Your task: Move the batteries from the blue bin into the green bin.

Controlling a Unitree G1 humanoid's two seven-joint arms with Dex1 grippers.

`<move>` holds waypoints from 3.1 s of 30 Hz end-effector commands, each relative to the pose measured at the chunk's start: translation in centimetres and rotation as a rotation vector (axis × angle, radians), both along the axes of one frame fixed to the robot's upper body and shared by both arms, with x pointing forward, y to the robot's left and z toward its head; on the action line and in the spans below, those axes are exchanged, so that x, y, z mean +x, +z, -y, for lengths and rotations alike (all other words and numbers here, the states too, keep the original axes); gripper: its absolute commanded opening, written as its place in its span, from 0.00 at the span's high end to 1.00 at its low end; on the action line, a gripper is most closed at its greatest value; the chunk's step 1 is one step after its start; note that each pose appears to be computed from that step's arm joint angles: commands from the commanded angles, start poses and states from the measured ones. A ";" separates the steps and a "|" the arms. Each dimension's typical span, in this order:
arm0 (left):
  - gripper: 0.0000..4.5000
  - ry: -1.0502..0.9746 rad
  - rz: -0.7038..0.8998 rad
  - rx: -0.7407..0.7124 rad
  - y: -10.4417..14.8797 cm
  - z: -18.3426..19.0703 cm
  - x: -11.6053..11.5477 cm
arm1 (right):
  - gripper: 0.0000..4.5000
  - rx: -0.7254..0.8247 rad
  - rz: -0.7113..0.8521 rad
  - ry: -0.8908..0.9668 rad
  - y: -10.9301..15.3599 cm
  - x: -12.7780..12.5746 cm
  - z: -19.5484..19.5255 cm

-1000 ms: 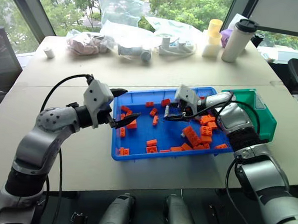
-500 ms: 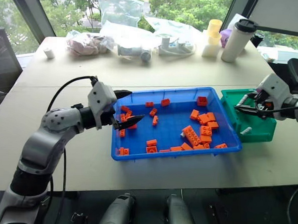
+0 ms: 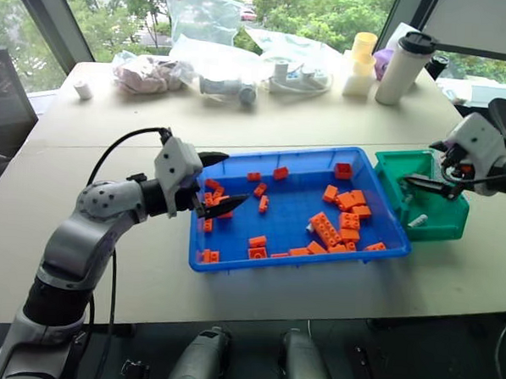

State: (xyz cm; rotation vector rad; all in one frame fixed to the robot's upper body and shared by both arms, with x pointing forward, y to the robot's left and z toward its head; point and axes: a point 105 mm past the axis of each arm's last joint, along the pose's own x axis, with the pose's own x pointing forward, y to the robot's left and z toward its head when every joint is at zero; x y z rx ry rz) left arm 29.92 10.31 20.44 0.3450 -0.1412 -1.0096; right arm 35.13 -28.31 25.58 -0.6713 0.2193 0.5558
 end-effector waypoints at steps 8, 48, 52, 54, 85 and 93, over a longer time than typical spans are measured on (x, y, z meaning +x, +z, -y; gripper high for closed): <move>0.00 -0.005 0.039 -0.010 0.7 0.2 -0.4 | 0.00 0.074 -0.202 0.343 -4.6 -3.2 -10.1; 0.00 0.033 0.048 -0.003 0.5 0.0 -0.5 | 0.76 -0.016 -0.300 0.283 -6.3 -2.2 -11.9; 0.00 0.033 0.050 -0.002 0.6 -0.1 -0.4 | 0.76 0.066 -0.229 0.391 -3.8 -2.2 -15.6; 0.00 0.033 0.052 -0.003 0.6 -0.1 -0.3 | 0.76 0.052 -0.224 0.418 -4.6 -1.9 -17.3; 0.00 0.046 0.056 -0.014 0.7 0.0 -0.4 | 0.01 -0.240 -0.389 0.434 -10.2 -0.7 -11.2; 0.00 0.046 0.057 -0.011 0.7 0.0 -0.3 | 0.01 -0.243 -0.433 0.507 -12.2 -0.2 -12.5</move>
